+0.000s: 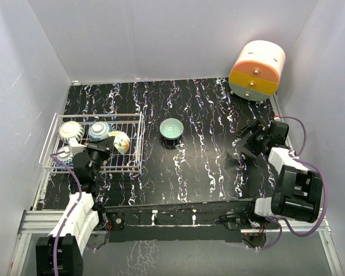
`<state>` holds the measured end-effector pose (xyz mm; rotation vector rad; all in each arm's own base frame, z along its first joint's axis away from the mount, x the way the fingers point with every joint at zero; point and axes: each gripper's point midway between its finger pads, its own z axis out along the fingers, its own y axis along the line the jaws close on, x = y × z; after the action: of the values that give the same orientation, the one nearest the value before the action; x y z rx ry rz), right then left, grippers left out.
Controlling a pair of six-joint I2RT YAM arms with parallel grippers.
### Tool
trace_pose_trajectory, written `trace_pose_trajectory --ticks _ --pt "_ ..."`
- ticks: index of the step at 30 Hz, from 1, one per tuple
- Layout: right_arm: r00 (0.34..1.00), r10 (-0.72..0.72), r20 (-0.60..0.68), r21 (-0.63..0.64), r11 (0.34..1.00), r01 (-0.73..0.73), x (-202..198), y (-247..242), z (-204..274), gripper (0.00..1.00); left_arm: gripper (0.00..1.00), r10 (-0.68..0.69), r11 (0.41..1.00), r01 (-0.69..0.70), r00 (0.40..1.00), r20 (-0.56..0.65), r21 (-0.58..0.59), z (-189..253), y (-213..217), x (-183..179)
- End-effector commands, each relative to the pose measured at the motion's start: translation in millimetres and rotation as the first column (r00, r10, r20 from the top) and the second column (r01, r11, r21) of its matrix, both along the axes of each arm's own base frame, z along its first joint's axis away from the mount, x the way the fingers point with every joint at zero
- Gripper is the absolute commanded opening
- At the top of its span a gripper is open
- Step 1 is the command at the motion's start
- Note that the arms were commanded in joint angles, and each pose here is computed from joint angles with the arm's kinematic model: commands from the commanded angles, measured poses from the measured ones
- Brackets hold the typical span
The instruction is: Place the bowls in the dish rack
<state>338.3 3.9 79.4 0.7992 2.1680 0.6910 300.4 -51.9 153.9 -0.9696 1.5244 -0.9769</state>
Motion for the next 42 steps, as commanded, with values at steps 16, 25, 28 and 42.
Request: trace_pose_trajectory --ticks 16,25,28,42 --pt "0.998 0.009 0.062 -0.030 1.000 -0.007 9 -1 12 0.87 0.15 0.136 0.990 -0.107 0.892 -0.431 0.091 -102 30 -36" --pt "0.998 0.009 0.059 -0.029 1.000 -0.008 8 -1 11 0.87 0.35 0.156 0.987 -0.115 0.872 -0.464 0.117 -107 34 -40" --pt "0.998 0.009 0.061 -0.029 1.000 -0.007 9 -1 11 0.87 0.46 0.168 0.984 -0.121 0.869 -0.465 0.130 -104 37 -39" --pt "0.998 0.010 0.055 -0.027 1.000 -0.009 9 0 8 0.87 0.70 0.185 0.969 -0.088 0.879 -0.439 0.232 -56 46 -22"
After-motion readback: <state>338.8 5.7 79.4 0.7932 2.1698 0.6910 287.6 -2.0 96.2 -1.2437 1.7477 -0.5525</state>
